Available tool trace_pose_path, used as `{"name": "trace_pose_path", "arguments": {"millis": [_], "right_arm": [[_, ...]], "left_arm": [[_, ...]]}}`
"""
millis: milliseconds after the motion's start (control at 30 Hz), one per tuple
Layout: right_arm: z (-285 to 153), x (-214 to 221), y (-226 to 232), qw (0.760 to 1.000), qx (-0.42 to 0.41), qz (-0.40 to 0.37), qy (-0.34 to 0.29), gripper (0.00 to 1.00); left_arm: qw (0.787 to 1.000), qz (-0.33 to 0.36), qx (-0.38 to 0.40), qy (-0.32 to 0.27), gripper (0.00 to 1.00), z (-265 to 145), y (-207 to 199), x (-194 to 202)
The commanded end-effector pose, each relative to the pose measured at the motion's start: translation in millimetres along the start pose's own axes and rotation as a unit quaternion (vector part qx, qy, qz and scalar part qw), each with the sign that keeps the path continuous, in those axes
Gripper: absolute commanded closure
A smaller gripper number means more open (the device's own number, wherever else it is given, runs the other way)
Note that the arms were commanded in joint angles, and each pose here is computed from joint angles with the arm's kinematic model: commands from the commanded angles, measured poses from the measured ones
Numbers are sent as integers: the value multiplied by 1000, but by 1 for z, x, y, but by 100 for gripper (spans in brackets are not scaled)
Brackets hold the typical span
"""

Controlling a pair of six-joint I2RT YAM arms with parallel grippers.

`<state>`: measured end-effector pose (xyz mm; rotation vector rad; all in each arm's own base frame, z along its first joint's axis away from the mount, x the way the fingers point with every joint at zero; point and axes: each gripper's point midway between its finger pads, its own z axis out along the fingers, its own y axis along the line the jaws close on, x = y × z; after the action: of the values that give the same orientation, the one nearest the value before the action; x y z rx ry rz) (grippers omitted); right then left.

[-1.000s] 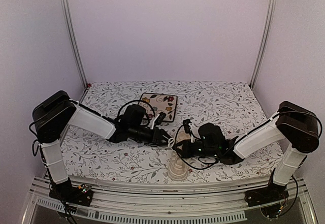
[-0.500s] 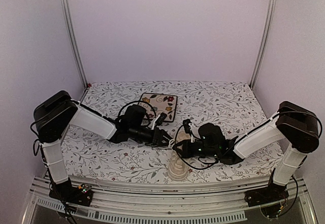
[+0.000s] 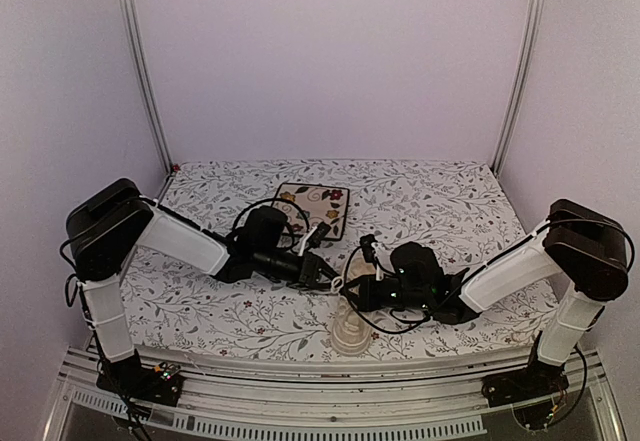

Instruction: Tie the shoes

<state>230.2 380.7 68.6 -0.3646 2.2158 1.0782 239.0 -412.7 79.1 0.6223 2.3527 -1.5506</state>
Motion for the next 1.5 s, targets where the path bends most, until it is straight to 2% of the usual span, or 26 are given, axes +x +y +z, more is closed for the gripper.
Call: {"name": "trace_pose_path", "arguments": {"millis": [0,333,500,767,867,1000,1267,1467], "right_arm": [[3,3,-1,1000,9,1,7,98],[4,2,-1,1000,9,-2,7,98],[4,2,-1,1000,10,-3,7,98],[-2,-2,-1,1000,17,-9,1,97],[-8,-4,0,1000,19,-16,0,90],[-25,-8,4,999,18,-29,-6,72],[-53,-16,8,997,22,-68,-14,54],[-44,-26,35,991,-16,-131,-4,42]], "left_arm": [[1000,14,18,6,82,4,-5,1],[999,20,37,22,90,10,-11,6],[998,24,45,24,99,12,-15,7],[999,22,44,9,100,10,-17,4],[999,15,33,-1,100,8,-14,2],[1000,8,22,-15,100,3,-12,-1],[1000,-1,9,-23,100,1,-8,-3],[1000,-7,8,-24,100,1,-7,-2]]}}
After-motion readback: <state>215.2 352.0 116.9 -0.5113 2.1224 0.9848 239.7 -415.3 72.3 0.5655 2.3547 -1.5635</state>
